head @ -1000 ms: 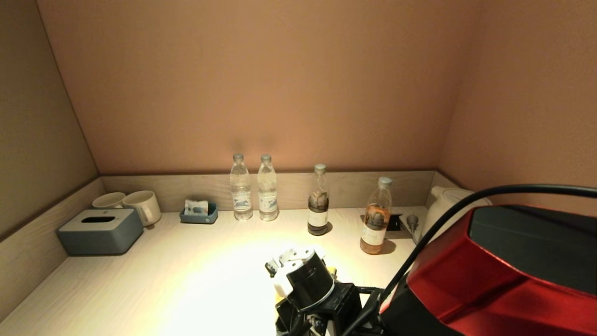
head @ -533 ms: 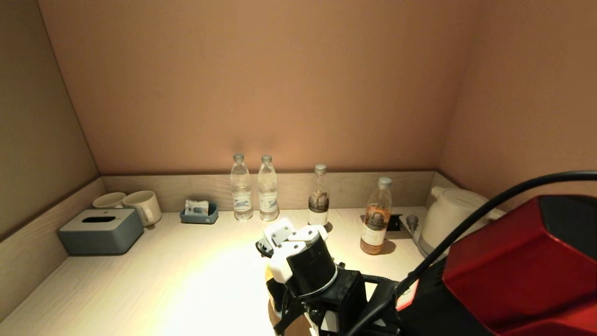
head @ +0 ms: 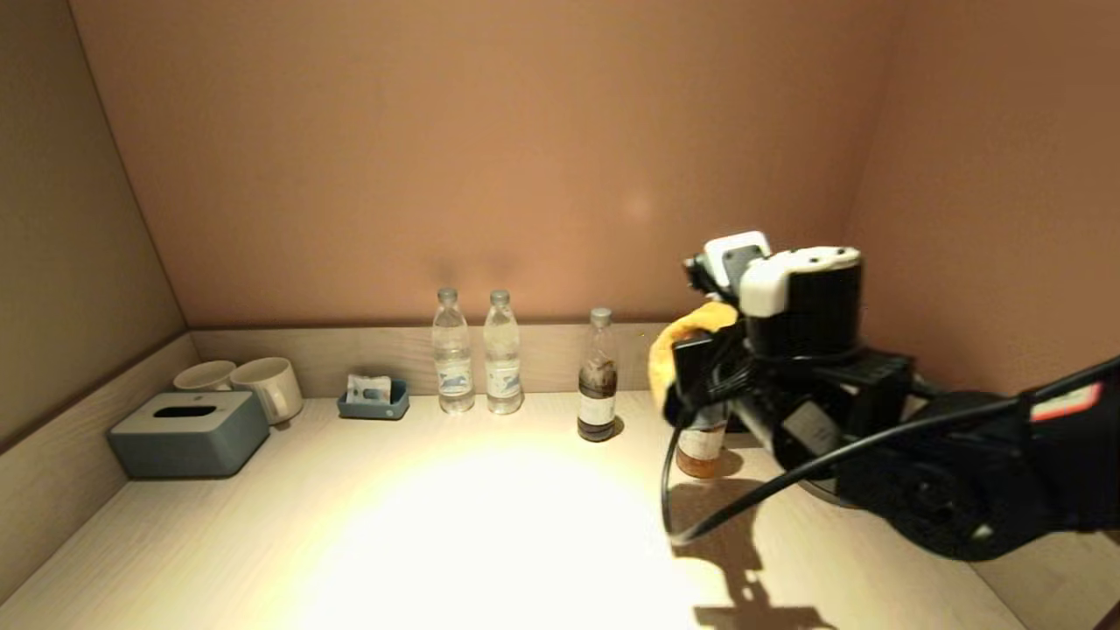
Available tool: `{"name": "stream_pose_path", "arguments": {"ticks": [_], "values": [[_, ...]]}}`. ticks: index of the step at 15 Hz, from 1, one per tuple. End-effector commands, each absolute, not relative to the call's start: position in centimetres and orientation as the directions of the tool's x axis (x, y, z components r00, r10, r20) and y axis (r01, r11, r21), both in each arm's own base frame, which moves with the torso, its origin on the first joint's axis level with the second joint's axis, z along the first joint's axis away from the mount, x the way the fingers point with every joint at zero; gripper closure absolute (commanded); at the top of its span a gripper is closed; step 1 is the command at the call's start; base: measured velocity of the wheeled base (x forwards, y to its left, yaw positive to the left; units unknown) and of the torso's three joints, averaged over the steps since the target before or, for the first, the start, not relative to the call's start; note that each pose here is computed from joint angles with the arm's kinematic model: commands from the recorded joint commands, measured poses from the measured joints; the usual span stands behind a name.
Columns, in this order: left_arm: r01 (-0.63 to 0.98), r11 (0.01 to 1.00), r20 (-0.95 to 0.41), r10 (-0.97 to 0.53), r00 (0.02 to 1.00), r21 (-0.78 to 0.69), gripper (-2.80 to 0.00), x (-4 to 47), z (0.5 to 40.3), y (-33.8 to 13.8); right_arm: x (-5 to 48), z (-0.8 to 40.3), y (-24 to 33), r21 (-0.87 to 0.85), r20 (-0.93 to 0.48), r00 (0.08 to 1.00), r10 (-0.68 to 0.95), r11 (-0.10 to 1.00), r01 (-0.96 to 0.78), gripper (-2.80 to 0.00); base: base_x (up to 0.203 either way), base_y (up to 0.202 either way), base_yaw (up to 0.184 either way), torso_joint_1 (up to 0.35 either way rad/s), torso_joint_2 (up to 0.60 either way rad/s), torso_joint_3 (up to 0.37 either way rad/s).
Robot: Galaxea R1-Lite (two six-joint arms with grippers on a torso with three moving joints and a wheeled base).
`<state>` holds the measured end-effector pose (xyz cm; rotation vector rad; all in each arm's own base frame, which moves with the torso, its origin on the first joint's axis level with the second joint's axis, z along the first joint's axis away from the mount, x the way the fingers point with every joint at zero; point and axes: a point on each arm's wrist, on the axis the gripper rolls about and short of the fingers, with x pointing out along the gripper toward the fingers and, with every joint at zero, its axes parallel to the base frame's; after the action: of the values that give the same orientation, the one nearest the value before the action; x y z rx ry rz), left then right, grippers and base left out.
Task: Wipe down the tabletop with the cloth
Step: Place the tablecloth
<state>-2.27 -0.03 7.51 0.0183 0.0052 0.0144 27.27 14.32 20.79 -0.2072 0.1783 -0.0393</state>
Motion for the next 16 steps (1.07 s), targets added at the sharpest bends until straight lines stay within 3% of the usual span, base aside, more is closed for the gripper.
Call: {"name": "stream_pose_path", "arguments": {"ticks": [1,4,6,16], "values": [[-0.015,1.0,-0.006,0.015,1.0,0.018,0.0,-2.3,7.5,0.0,26.7,23.5,10.2,-0.166,-0.093,0.979,-0.182,0.972,0.165,0.0,0.0,0.0,0.0,0.0,0.0,0.0],[-0.015,1.0,-0.006,0.015,1.0,0.018,0.0,-2.3,7.5,0.0,27.0,24.3,5.0,-0.144,-0.068,0.933,-0.353,0.929,0.341,0.0,0.0,0.0,0.0,0.0,0.0,0.0],[-0.015,1.0,-0.006,0.015,1.0,0.018,0.0,-2.3,7.5,0.0,27.0,22.8,2.6,-0.145,-0.103,0.894,-0.437,0.895,0.421,0.0,0.0,0.0,0.0,0.0,0.0,0.0],[-0.015,1.0,-0.006,0.015,1.0,0.018,0.0,-2.3,7.5,0.0,25.4,16.0,1.4,-0.027,-0.315,0.819,-0.479,0.867,0.497,0.0,0.0,0.0,0.0,0.0,0.0,0.0]]}}
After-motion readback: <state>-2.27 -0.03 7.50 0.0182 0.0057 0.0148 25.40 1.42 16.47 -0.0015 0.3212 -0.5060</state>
